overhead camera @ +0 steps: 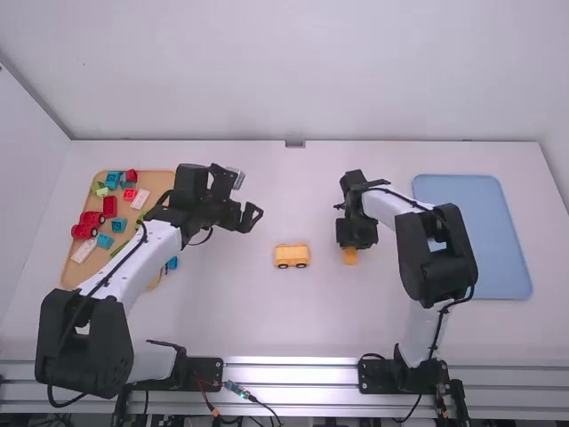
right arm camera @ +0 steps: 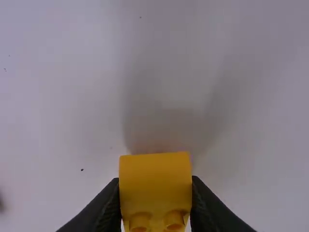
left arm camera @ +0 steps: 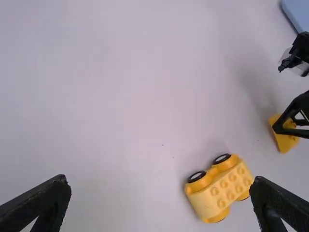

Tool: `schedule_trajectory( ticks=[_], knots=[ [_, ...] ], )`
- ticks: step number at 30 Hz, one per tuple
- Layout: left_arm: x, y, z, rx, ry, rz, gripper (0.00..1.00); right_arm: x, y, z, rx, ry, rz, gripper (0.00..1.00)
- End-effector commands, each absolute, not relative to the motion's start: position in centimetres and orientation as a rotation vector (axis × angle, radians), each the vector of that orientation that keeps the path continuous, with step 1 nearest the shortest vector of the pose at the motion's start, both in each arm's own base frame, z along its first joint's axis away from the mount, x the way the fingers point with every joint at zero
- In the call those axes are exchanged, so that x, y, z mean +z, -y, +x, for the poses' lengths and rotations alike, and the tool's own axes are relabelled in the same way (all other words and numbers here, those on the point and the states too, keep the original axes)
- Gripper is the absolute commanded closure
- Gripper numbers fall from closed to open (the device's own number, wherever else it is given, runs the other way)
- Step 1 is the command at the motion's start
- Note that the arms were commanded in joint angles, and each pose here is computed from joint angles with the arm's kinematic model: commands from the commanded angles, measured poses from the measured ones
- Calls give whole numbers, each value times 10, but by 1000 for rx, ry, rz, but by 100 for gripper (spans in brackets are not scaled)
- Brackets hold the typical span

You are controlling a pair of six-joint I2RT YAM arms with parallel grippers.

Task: Assemble lego blocks to make yellow taxi

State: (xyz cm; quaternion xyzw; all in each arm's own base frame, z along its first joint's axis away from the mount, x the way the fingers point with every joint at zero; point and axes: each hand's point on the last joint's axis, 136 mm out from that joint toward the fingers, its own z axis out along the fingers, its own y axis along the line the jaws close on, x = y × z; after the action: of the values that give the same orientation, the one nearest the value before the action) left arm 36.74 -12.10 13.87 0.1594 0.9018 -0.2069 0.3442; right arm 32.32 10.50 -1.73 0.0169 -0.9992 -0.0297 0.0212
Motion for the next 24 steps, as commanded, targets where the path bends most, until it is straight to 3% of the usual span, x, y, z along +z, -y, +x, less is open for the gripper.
schedule_trajectory(
  ticks=[1,4,6,9,20,24],
  knots=[
    [152,124,370,-537,-2310,424,1,-20,-103,328,-74,3119,41,52],
    [152,124,370,-537,-2310,425,1,-26,-99,326,-52,3128,41,34],
    [152,124,370,-537,-2310,425,1,-29,-98,324,-57,3124,40,28],
    [152,124,370,-538,-2309,425,1,-32,-96,319,-47,3112,36,28],
    [151,124,369,-538,-2313,423,1,-45,-87,305,31,3104,-137,63],
    [152,124,369,-538,-2311,424,1,-47,-87,303,34,3097,-156,61]
  ],
)
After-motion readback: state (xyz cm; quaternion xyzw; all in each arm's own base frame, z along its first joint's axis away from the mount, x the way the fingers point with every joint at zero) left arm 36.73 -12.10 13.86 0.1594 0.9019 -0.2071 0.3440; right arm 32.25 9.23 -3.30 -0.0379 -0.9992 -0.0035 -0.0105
